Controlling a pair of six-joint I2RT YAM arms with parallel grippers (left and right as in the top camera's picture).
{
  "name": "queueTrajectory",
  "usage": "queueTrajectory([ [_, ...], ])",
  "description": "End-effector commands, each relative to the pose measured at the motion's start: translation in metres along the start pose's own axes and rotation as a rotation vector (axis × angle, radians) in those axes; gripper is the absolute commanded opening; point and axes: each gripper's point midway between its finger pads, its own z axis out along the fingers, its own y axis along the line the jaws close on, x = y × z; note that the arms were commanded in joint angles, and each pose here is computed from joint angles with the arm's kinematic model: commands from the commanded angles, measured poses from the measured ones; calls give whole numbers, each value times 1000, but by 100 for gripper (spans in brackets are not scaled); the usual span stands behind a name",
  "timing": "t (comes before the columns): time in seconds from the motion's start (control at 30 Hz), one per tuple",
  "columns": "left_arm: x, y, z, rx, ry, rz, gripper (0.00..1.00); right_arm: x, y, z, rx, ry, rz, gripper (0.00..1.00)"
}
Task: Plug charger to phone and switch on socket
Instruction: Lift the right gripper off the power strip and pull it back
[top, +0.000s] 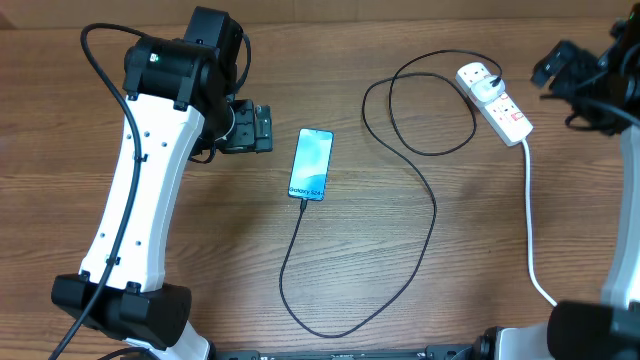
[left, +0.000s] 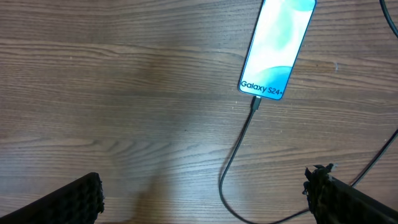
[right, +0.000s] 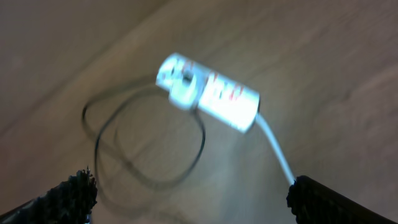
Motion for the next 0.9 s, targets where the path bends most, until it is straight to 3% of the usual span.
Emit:
queueTrajectory([
  [0.0, 1, 4, -6, -6, -20, -19, 100, 28, 15, -8, -31, 85, -29, 100],
  [0.17, 1, 4, -6, -6, -20, -19, 99, 64, 31, -27, -39, 159, -98, 100],
  [0.5, 1, 4, -6, -6, -20, -19, 100, 118, 55, -92, -75, 118, -297, 100],
  [0.87, 1, 4, -6, -6, -20, -19, 99, 166, 21, -136, -118, 31, -317, 100],
])
